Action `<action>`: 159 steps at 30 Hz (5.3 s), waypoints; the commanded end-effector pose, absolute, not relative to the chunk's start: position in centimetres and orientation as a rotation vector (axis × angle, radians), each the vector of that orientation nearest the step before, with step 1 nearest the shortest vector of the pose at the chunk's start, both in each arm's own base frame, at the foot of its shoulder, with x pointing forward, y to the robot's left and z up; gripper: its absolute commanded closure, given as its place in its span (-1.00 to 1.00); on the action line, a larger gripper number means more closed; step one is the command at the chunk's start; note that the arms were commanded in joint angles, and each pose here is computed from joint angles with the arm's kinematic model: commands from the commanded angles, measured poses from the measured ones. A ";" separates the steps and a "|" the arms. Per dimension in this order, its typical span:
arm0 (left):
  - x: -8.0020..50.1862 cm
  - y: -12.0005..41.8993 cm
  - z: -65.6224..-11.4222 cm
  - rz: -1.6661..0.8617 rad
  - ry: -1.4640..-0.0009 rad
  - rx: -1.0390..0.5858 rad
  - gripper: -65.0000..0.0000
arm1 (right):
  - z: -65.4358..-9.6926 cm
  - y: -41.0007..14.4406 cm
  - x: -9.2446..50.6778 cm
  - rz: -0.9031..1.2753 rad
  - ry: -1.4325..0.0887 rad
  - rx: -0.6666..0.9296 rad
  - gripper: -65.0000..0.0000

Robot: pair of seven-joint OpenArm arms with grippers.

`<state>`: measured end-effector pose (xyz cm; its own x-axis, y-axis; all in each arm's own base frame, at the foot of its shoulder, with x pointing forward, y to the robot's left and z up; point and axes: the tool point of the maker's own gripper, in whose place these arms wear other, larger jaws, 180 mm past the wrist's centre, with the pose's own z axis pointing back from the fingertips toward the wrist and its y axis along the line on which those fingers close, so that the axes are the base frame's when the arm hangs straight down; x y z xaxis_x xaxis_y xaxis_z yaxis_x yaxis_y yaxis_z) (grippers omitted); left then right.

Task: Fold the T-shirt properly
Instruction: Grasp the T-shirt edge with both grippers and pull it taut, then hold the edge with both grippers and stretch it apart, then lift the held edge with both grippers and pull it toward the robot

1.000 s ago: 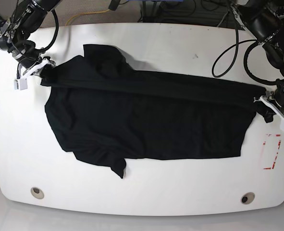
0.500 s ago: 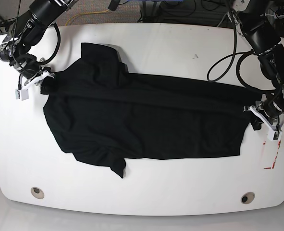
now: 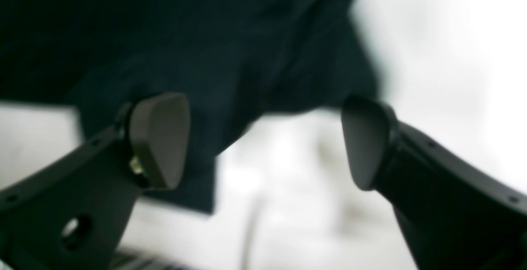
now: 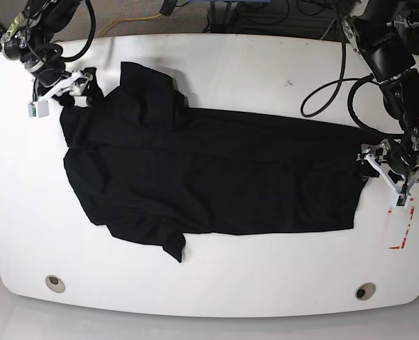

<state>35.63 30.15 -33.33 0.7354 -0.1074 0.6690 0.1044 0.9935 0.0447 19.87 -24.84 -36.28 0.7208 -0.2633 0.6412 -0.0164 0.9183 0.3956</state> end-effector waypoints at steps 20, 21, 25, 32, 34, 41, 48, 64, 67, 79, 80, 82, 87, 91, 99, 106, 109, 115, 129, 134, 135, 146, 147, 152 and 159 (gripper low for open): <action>35.1 29.1 -34.0 -0.165 -0.836 -0.010 -0.33 | -40.2 -18.9 18.1 -0.189 -0.663 0.590 -0.53; 35.1 29.1 -34.0 -0.166 -0.838 -0.010 -0.33 | -40.2 -19.0 18.2 -0.196 -0.669 0.592 -0.53; 34.5 29.3 -34.4 -0.164 -0.825 -0.008 -0.33 | -40.3 -18.6 18.4 -0.192 -0.672 0.603 -0.53; 34.3 29.4 -34.6 -0.163 -0.817 -0.005 -0.33 | -40.0 -15.8 19.7 -0.121 -0.668 0.661 -0.40; 34.1 29.3 -34.7 -0.164 -0.812 -0.004 -0.33 | -39.8 -15.8 20.1 -0.117 -0.677 0.663 -0.11; 33.5 29.5 -35.2 -0.165 -0.798 -0.001 -0.33 | -39.4 -15.7 20.4 -0.108 -0.687 0.664 0.92; 33.1 30.6 -35.1 -0.135 -0.799 0.015 -0.33 | -35.6 -15.3 20.2 -0.045 -0.789 0.675 0.98; 32.0 31.5 -35.5 -0.110 -0.784 0.026 -0.33 | -31.4 -18.1 27.7 0.019 -0.952 0.708 0.97; 31.9 32.1 -35.3 -0.116 -0.780 0.040 -0.33 | -31.9 -19.2 29.2 -0.008 -0.946 0.723 0.96; 31.9 32.3 -35.2 -0.117 -0.781 0.045 -0.33 | -31.4 -24.2 33.3 -0.047 -0.945 0.698 0.95; 31.9 32.6 -35.0 -0.120 -0.781 0.053 -0.33 | -31.3 -25.1 33.4 -0.047 -0.942 0.684 0.89; 32.0 32.9 -34.8 -0.122 -0.784 0.058 -0.33 | -31.2 -26.1 33.4 -0.048 -0.934 0.664 0.62; 32.0 32.8 -34.8 -0.123 -0.785 0.055 -0.33 | -31.2 -28.8 32.0 -0.042 -0.908 0.588 -0.36; 32.0 32.7 -34.8 -0.124 -0.785 0.053 -0.33 | -31.5 -31.6 29.9 -0.073 -0.890 0.520 -0.59; 32.5 30.5 -34.8 -0.137 -0.817 -0.034 -0.34 | -33.8 -35.7 26.6 -0.101 -0.787 0.335 -0.40; 31.2 29.3 -35.9 -0.123 -0.804 -0.109 -0.34 | -36.6 -35.8 26.2 -0.102 -0.729 0.239 -0.40; 31.0 29.3 -36.2 -0.121 -0.796 -0.109 -0.34 | -37.5 -34.9 26.5 -0.085 -0.701 0.225 -0.40; 30.8 29.4 -37.2 -0.100 -0.771 -0.123 -0.34 | -38.1 -32.3 28.2 -0.060 -0.740 0.265 -0.40; 30.2 28.4 -40.4 -0.078 -0.721 -0.186 0.20 | -39.8 -30.8 28.3 -0.096 -0.735 0.328 0.49; 30.1 27.4 -41.2 -0.100 -0.724 -0.208 0.84 | -40.4 -30.9 27.2 -0.095 -0.710 0.323 0.97; 30.2 27.4 -41.1 -0.100 -0.725 -0.207 0.97 | -40.1 -31.0 27.2 -0.088 -0.717 0.315 1.00; 25.3 28.6 -39.6 -0.149 -0.724 -0.115 1.00 | -37.8 -30.8 23.3 0.013 -0.683 0.203 1.00; 24.7 28.7 -39.6 -0.150 -0.719 -0.107 1.00 | -37.8 -30.9 22.7 0.017 -0.672 0.193 1.00; 20.6 30.6 -39.3 -0.131 -0.679 -0.051 1.00 | -37.7 -30.4 18.9 0.030 -0.603 0.147 1.00; 16.3 30.5 -39.3 -0.230 -0.610 -0.052 1.00 | -37.9 -28.6 15.0 0.059 -0.543 0.136 1.00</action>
